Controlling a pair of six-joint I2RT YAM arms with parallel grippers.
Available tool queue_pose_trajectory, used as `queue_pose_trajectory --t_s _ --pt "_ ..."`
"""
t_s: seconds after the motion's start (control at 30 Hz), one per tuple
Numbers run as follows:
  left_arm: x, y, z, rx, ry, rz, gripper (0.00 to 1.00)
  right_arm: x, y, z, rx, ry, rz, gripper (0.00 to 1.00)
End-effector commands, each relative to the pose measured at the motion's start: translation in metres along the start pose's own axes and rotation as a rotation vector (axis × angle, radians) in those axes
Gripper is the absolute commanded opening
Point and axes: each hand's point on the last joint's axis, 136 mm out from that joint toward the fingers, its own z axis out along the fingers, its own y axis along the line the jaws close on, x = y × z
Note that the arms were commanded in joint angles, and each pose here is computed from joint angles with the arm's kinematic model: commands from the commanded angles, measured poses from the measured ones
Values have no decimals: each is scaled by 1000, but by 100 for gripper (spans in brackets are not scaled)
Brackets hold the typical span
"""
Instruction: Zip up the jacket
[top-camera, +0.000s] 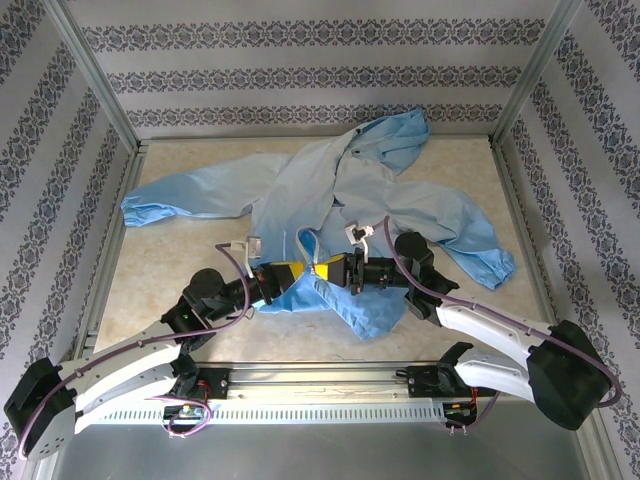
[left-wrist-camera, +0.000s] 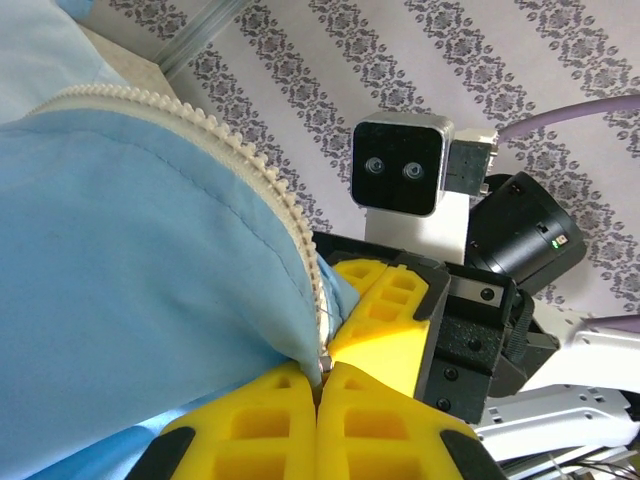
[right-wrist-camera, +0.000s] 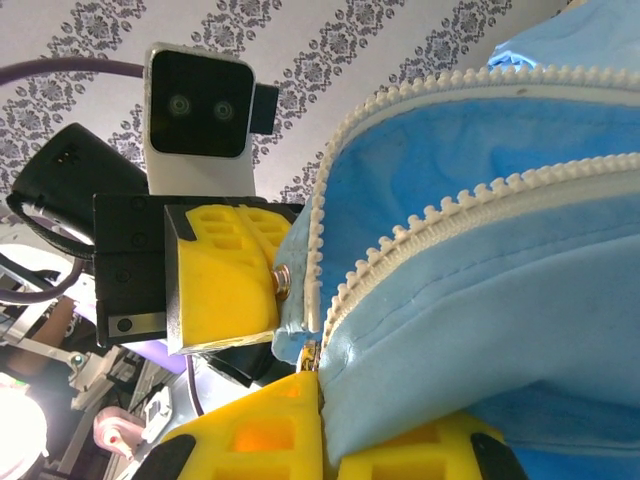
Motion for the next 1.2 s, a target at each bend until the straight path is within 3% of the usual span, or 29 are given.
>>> queue_pose_trajectory --t_s 0.0,1.17 --pt "-10 -15 -3 83 -40 -6 0 -12 19 -6 -67 -43 -70 0" --pt "-9 -18 1 144 -18 -59 0 -14 29 -10 -101 -42 -81 0"
